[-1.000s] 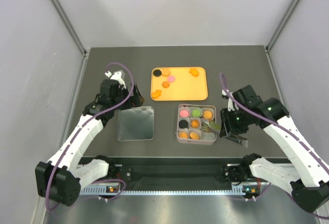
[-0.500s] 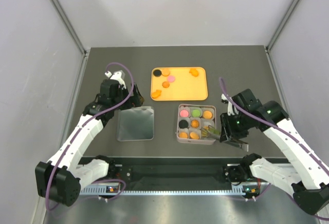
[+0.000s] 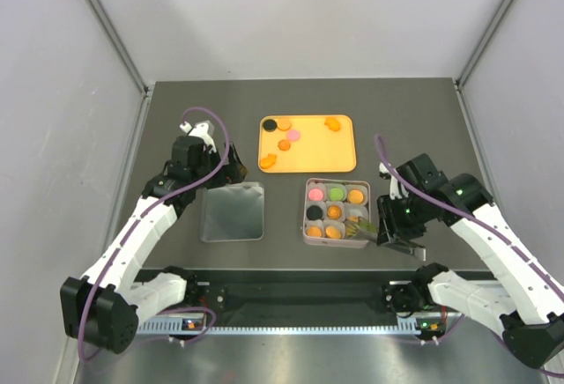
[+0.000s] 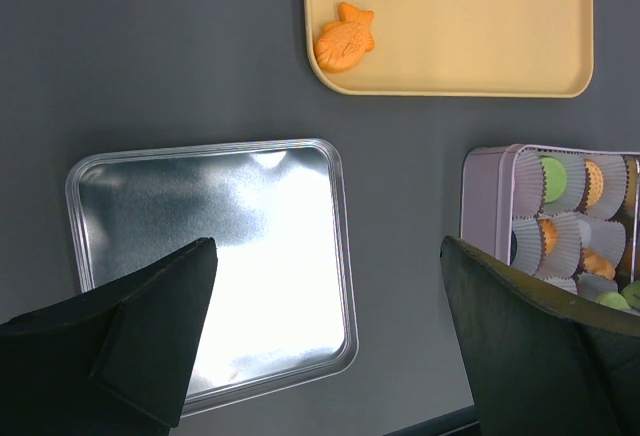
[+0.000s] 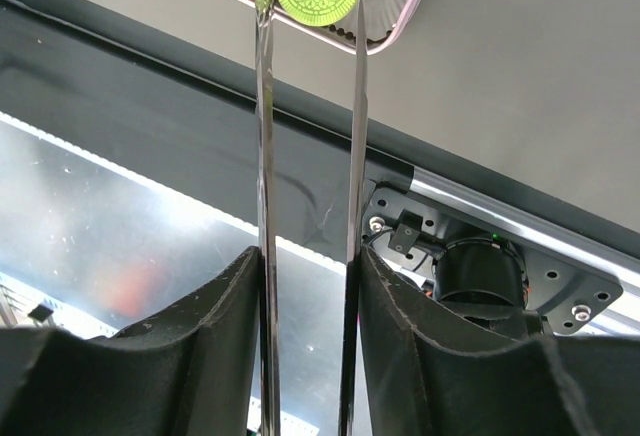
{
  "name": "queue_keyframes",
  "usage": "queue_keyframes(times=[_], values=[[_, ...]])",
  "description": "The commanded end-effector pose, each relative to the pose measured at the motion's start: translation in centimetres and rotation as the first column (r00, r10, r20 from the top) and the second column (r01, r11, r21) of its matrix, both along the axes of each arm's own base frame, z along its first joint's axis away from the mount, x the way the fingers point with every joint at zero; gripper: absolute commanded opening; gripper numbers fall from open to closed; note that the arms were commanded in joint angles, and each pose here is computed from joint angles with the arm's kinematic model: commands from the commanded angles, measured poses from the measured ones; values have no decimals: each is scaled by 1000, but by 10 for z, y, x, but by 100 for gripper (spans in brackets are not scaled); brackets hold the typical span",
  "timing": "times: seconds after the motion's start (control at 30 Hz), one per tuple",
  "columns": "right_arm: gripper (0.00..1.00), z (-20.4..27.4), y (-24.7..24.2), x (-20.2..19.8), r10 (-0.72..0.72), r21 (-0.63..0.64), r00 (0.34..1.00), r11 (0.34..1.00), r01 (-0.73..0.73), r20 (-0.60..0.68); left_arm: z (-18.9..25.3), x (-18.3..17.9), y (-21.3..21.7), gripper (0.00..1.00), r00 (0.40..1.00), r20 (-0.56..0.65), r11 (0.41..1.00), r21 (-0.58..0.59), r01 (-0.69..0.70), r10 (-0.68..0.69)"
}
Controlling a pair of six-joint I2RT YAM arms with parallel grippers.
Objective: Pack the cookies
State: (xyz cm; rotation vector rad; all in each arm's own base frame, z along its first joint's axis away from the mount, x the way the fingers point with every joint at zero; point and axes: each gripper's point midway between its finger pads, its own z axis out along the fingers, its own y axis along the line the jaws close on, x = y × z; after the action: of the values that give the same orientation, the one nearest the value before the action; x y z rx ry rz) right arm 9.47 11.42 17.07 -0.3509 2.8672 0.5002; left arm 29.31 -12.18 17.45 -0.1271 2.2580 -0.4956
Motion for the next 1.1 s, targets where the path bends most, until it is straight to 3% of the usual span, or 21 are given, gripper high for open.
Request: queue_keyframes(times=[0.0,1.07], values=[[40,1,-3,-9,2,-13,1000,1000,-2,-21,8,3,-1,98,999,31,1000,-6,10,-10],[47,-4,-1,3,-23,-25,1000,999,23,-1,8,2,0,98,999,31,1000,-5,9,-9]])
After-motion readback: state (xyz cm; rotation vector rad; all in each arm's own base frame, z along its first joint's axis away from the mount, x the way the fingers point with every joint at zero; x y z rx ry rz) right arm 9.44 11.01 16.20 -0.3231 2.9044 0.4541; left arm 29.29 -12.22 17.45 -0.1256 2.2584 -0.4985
